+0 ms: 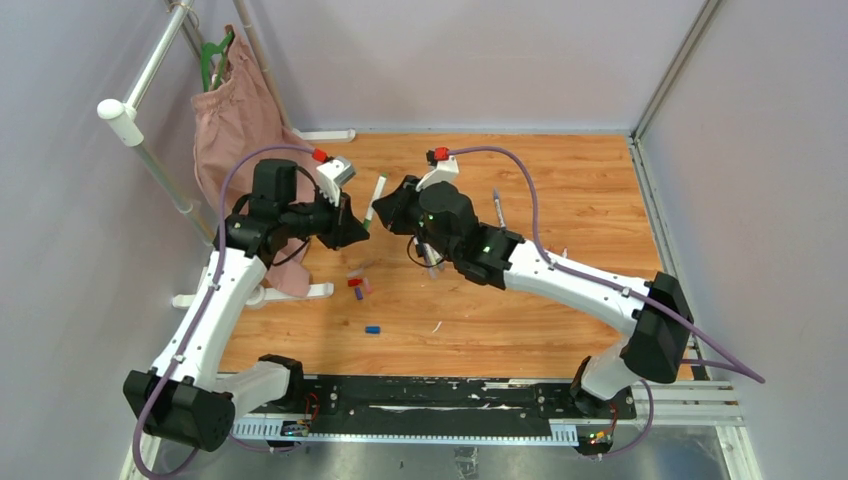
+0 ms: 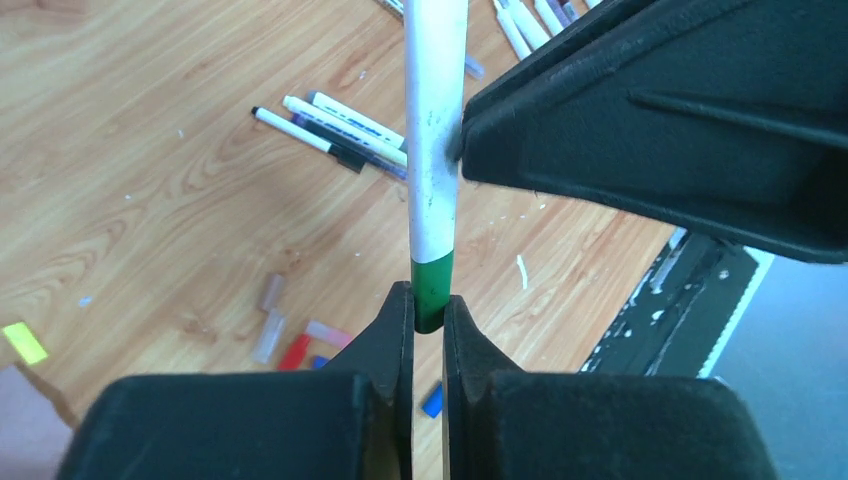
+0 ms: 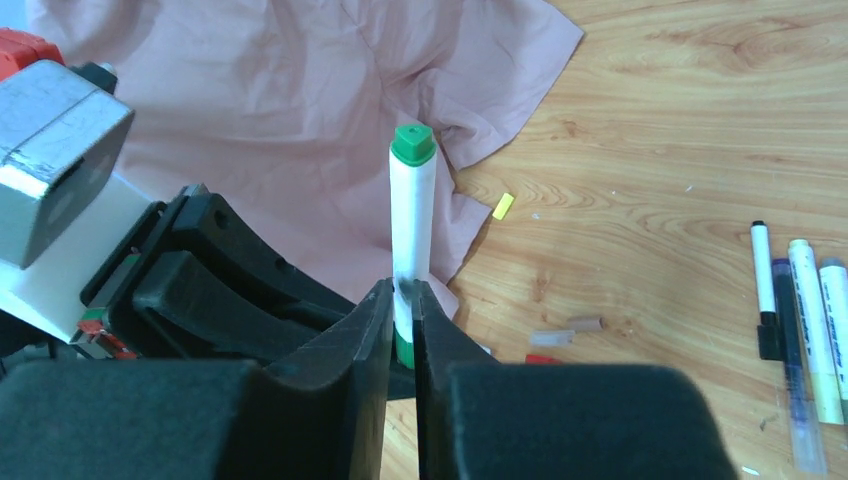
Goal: Open the pen caps
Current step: Pick up the pen from the center of the board, then open the pen cap from the pen.
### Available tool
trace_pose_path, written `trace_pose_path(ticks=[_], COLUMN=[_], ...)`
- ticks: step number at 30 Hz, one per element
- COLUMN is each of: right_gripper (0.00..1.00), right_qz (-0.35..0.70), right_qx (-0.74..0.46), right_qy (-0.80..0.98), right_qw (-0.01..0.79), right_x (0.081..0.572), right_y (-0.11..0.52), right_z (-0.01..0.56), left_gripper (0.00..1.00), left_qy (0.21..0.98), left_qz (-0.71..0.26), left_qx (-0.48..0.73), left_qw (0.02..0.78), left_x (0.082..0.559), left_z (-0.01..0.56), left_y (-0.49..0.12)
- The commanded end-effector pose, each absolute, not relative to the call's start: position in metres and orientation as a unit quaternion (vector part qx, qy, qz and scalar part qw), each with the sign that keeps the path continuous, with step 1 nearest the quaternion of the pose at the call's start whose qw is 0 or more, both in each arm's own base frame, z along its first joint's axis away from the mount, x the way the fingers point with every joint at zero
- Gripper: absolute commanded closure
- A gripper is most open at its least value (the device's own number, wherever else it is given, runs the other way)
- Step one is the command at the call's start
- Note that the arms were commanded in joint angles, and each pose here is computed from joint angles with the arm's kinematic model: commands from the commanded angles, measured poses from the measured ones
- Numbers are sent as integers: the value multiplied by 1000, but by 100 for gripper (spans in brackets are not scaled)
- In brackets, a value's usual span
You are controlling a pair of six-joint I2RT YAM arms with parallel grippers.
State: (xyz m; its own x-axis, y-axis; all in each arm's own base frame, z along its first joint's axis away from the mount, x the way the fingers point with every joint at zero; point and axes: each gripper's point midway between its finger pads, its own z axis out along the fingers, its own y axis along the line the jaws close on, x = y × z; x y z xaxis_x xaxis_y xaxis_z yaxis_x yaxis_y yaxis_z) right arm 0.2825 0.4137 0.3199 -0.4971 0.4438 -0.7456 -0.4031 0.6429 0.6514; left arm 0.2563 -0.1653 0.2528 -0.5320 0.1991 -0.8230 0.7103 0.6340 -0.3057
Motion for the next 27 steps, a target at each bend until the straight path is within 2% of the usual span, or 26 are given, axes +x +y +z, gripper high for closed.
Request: trace_pose_path(ticks=[1, 6, 12, 19, 27], right_gripper=[76, 55, 37, 33, 37], right_qz=[414, 408, 444, 509, 527], right_qx=[-16, -42, -139, -207, -245], right_qy=[765, 803, 822, 827, 814], right_qw=[493, 433, 329, 117, -7], right_x=[269, 276, 263, 214, 162], right_y=[409, 362, 330, 356, 384], right_z=[327, 328, 338, 297, 266], left_gripper=[100, 100, 100, 100, 100], left_qy=[805, 778, 736, 659, 633], left_qz=[-298, -242, -120, -39, -9], left_qx=[310, 399, 552, 667, 695], left_qw=[409, 419, 373, 345, 341], left_x=[261, 251, 220, 193, 196], left_z=[248, 237, 202, 189, 193], left_y=[-161, -149, -133, -132, -134])
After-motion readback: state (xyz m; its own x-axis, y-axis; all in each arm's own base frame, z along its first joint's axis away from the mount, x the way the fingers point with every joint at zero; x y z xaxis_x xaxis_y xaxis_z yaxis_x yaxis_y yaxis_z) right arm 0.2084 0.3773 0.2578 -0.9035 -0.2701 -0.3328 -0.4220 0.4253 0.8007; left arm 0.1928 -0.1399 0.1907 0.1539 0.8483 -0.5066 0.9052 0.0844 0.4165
